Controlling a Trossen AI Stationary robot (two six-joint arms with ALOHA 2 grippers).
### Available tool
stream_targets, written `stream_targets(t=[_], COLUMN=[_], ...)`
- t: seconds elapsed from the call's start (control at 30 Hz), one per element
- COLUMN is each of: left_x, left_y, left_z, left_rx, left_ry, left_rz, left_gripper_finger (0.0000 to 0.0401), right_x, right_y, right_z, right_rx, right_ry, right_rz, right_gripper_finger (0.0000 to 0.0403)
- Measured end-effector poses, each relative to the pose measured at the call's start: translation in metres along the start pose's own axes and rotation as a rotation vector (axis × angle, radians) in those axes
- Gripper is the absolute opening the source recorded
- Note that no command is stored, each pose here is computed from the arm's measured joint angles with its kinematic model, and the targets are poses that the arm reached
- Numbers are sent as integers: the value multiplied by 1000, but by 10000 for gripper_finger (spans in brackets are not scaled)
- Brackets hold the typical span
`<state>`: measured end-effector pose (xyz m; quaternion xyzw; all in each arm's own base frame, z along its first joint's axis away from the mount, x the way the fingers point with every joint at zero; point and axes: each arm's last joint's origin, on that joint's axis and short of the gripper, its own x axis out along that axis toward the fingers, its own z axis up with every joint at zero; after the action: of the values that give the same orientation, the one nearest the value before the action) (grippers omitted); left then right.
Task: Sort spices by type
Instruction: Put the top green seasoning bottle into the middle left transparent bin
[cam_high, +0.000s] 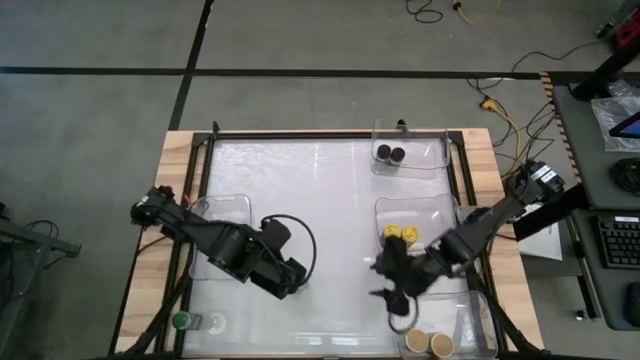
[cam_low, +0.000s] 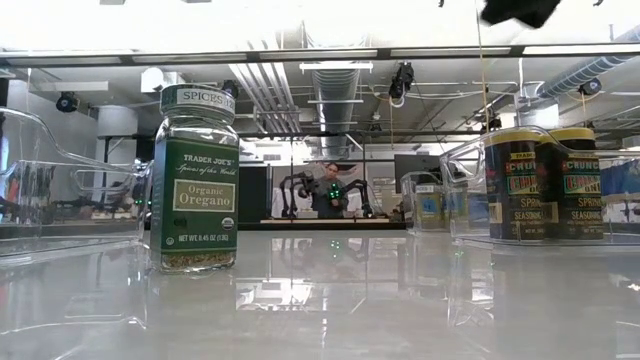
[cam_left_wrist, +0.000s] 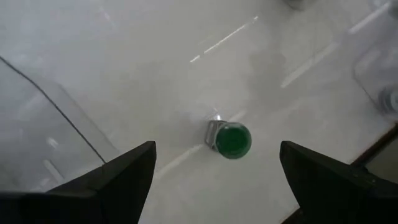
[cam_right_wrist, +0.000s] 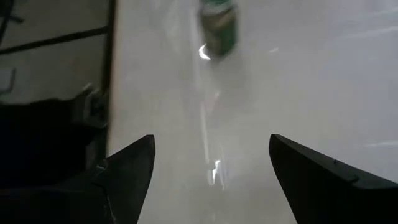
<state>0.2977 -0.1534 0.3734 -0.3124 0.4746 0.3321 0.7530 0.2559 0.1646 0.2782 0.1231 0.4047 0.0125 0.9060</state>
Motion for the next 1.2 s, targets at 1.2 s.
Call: stream_targets(t=[1.2], left_x=[84], left_y=[-63], left_z=[-5], left_rx=[218], left_ry=[234], left_rz=[87], left_gripper_finger=[327], right_x=[12], right_y=[63], right_z=[-58], right_rx=[-285], right_ry=[71], right_rz=[129], right_gripper_finger=[292])
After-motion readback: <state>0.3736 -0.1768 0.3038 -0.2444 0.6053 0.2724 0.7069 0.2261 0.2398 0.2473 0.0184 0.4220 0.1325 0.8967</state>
